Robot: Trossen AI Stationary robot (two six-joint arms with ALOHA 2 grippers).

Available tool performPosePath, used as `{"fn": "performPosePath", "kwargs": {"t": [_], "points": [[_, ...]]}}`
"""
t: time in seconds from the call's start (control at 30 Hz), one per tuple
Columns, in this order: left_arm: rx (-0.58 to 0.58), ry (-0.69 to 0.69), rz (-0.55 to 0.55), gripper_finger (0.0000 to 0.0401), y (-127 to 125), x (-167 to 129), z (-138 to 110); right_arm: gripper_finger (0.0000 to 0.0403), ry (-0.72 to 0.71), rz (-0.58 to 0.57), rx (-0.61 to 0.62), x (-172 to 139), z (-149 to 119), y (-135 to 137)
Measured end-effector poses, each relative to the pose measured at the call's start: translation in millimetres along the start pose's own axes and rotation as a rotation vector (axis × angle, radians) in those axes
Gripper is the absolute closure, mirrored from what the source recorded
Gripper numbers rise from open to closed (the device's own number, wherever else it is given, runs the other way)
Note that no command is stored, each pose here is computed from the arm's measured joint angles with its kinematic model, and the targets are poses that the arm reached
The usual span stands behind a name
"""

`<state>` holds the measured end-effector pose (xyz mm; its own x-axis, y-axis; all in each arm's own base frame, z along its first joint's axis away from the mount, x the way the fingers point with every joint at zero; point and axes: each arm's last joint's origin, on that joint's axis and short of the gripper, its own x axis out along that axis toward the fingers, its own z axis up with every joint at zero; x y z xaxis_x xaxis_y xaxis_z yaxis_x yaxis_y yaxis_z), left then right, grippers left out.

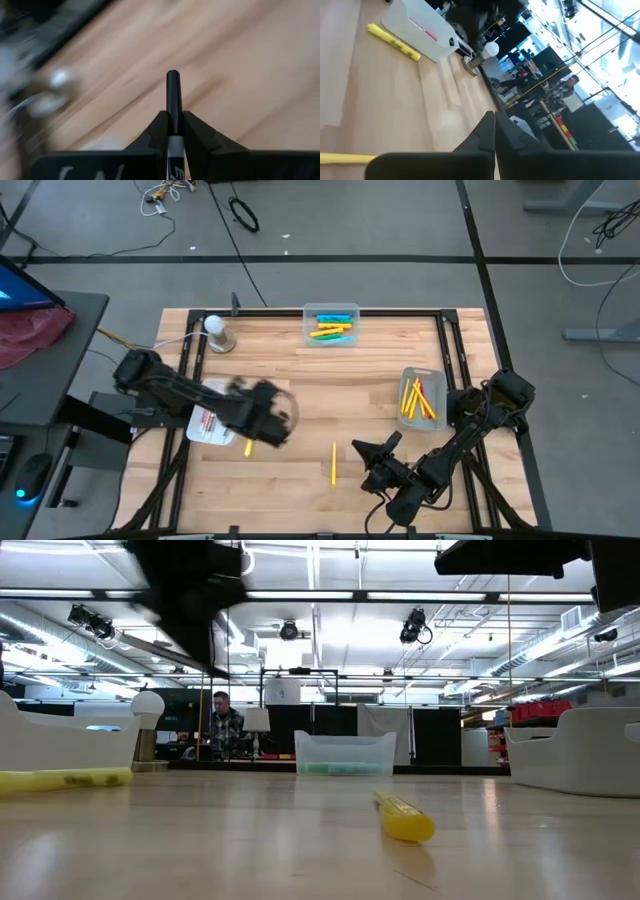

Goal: Pick & Place Markers
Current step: Put the black marker pen into the white bin, then put the yellow highlighter into the transparent bin

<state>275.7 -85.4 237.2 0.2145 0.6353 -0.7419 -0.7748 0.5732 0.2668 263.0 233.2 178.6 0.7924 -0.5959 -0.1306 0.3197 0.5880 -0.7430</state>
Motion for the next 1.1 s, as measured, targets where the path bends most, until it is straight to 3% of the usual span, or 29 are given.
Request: {"fn": "performPosePath", "kwargs": {"t": [0.1, 0.17, 0.57, 0.83, 1.1], "points": [[-0.076, 0.071, 0.148, 0.0361, 27.5, -16.6, -15.6, 0.0401, 0.000, 0.018, 0.016, 0.0, 0.1, 0.5], [-0.122, 0.105, 0.190, 0.0361, 38.2, -19.6, -27.0, 0.0401, -0.001, 0.026, 0.019, 0.0, 0.3, 0.7], [-0.415, 0.321, 0.157, 0.0354, 80.9, 35.0, -96.3, 0.0401, -0.002, 0.028, 0.019, 0.0, 0.5, 0.8], [-0.454, 0.366, 0.101, 0.0325, 83.6, 45.9, -108.2, 0.0401, 0.001, 0.030, 0.020, 1.4, 0.5, 0.6], [-0.430, 0.396, 0.083, 0.0253, 83.6, 41.7, -105.7, 0.0401, 0.001, 0.049, 0.020, 1.5, 0.4, 1.1]]}}
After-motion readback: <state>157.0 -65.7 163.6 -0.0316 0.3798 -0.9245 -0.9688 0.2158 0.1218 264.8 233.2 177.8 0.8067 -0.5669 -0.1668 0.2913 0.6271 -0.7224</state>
